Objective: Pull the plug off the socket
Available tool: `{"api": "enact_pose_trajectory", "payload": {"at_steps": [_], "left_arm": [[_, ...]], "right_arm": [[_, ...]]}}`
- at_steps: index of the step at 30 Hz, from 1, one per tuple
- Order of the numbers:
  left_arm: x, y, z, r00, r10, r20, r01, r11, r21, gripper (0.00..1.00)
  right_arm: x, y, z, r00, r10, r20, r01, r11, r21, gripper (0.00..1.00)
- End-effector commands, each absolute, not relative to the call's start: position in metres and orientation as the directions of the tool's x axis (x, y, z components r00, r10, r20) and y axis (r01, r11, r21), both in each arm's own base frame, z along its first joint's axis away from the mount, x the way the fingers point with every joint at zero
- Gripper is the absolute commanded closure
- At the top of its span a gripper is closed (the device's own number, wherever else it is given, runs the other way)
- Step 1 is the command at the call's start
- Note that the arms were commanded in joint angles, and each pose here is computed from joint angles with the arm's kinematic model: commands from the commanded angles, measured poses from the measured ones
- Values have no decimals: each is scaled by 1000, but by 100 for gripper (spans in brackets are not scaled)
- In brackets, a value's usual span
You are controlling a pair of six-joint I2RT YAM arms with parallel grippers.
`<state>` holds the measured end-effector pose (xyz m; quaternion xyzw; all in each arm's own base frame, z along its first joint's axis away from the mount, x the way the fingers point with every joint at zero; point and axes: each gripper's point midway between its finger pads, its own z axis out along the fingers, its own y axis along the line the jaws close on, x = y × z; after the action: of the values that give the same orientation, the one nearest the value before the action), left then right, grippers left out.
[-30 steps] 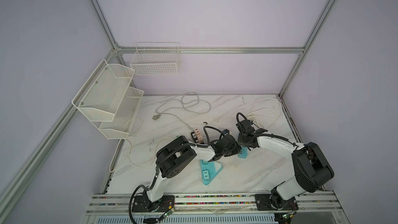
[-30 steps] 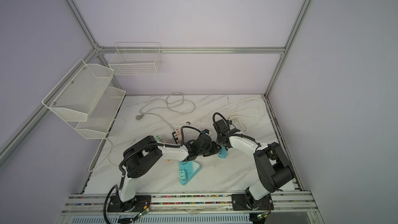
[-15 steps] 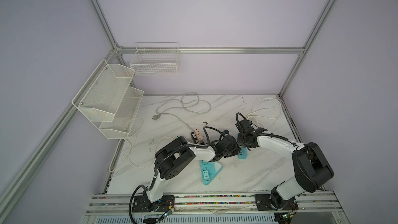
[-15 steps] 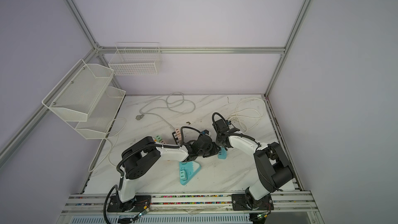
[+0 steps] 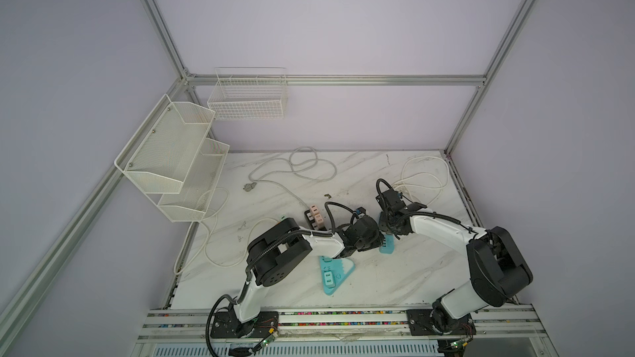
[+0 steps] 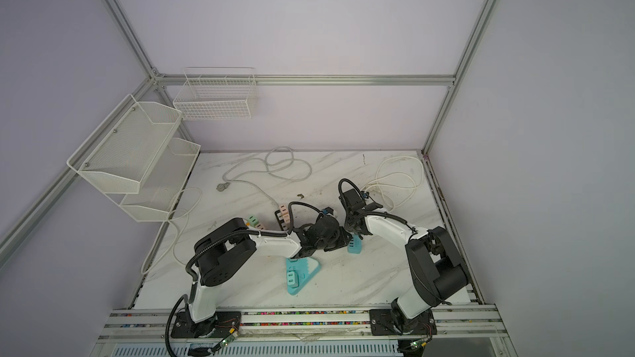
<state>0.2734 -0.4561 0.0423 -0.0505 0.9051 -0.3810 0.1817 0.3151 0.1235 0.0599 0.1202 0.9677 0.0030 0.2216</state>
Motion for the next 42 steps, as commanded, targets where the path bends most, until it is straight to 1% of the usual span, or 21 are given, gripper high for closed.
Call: {"api": "enact_pose_trajectory", "payload": {"at_steps": [1, 3, 7, 9, 12, 16, 20, 22, 23, 26, 28, 32, 35, 42], "left_arm": [[234, -436, -14, -974, -111, -200, 21, 827, -561, 79], [236, -438, -11, -972, -109, -208, 28, 826, -563, 79], [242, -445, 3, -965, -103, -242, 58, 816, -576, 79], [247, -450, 13, -959, -104, -264, 75, 804, -589, 78], [258, -462, 41, -941, -103, -324, 126, 780, -613, 77], [273, -476, 80, -911, -106, -399, 189, 751, -632, 75], [289, -486, 123, -874, -130, -467, 251, 703, -665, 71], [298, -483, 145, -854, -155, -497, 273, 681, -680, 68], [301, -479, 153, -842, -169, -513, 280, 675, -683, 64], [305, -466, 171, -809, -198, -553, 300, 670, -679, 62], [306, -455, 177, -800, -200, -566, 298, 687, -663, 61], [307, -424, 183, -781, -212, -588, 274, 730, -626, 59], [307, -397, 186, -760, -214, -613, 255, 770, -585, 58], [300, -344, 185, -734, -203, -648, 211, 838, -503, 56]], "right_arm": [[323, 140, 86, -848, 273, -454, 208, 960, 188, 89], [321, 144, 89, -858, 262, -442, 190, 961, 202, 89], [322, 137, 110, -839, 282, -466, 176, 950, 258, 89], [322, 129, 114, -834, 296, -465, 190, 946, 262, 89], [323, 120, 136, -804, 322, -499, 187, 935, 303, 89], [324, 108, 161, -771, 337, -540, 196, 933, 303, 89], [326, 106, 186, -741, 352, -572, 164, 921, 355, 88], [327, 111, 195, -738, 348, -578, 135, 915, 379, 89], [327, 115, 200, -736, 341, -585, 111, 913, 393, 89], [332, 124, 211, -726, 336, -600, 64, 902, 427, 89], [337, 129, 216, -717, 341, -608, 42, 892, 450, 89], [343, 151, 221, -713, 369, -596, -30, 833, 552, 89], [347, 168, 213, -733, 370, -571, -77, 789, 610, 88], [353, 199, 185, -759, 362, -540, -105, 751, 652, 89]]}}
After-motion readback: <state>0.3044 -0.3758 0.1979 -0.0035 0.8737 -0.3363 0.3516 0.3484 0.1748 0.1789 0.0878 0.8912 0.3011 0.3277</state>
